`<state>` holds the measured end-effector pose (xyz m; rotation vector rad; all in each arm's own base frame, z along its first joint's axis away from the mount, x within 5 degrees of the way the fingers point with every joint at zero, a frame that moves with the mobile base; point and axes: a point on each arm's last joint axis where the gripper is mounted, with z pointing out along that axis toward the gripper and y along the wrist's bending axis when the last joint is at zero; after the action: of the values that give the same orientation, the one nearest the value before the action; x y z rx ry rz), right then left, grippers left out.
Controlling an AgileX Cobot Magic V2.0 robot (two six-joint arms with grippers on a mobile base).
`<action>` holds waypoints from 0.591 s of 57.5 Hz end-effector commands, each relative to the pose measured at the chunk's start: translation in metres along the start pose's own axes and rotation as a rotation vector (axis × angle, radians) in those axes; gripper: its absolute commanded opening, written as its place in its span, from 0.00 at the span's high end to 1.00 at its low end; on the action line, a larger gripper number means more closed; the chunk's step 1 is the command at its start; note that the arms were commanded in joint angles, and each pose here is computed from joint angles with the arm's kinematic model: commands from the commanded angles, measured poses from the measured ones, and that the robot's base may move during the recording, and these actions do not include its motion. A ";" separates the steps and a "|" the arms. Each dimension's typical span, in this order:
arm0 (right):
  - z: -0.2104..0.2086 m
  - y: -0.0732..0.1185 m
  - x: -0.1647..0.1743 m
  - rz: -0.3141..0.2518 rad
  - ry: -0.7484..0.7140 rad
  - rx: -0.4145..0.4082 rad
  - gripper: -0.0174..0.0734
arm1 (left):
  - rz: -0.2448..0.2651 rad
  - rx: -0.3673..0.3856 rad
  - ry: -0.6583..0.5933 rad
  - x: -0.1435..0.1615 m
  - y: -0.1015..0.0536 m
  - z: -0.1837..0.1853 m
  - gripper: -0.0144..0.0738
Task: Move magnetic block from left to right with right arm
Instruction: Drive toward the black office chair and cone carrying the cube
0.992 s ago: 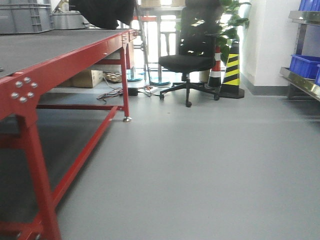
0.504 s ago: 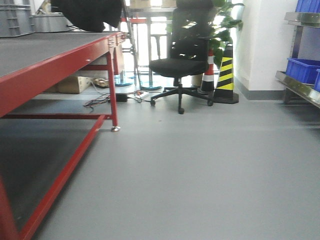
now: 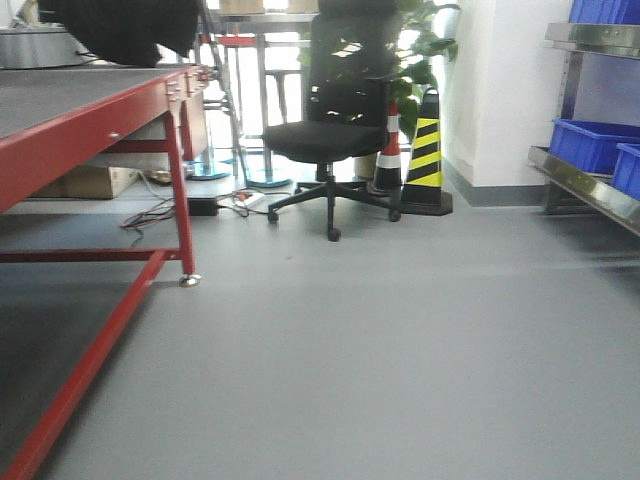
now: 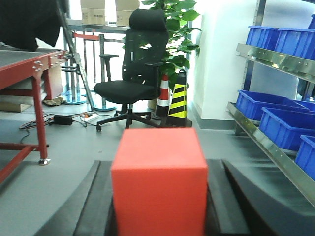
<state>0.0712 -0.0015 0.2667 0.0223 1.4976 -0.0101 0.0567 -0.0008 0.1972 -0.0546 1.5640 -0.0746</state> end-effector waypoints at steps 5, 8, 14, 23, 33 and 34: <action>0.000 0.000 -0.018 -0.017 -0.118 0.002 0.55 | -0.009 0.001 -0.082 -0.005 0.000 0.000 0.97; 0.000 0.000 -0.018 -0.017 -0.118 0.002 0.55 | -0.009 0.001 -0.082 -0.005 0.000 0.000 0.97; 0.000 0.000 -0.018 -0.017 -0.118 0.002 0.55 | -0.009 0.001 -0.082 -0.005 0.000 0.000 0.97; 0.000 0.000 -0.018 -0.017 -0.118 0.002 0.55 | -0.009 0.001 -0.082 -0.005 0.000 0.000 0.97; 0.000 0.000 -0.018 -0.017 -0.118 0.002 0.55 | -0.009 0.001 -0.082 -0.005 0.000 0.000 0.97; 0.000 0.000 -0.018 -0.017 -0.118 0.002 0.55 | -0.009 0.001 -0.082 -0.005 0.000 0.000 0.97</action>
<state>0.0712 -0.0015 0.2667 0.0223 1.4976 -0.0101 0.0567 -0.0008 0.1972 -0.0546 1.5640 -0.0746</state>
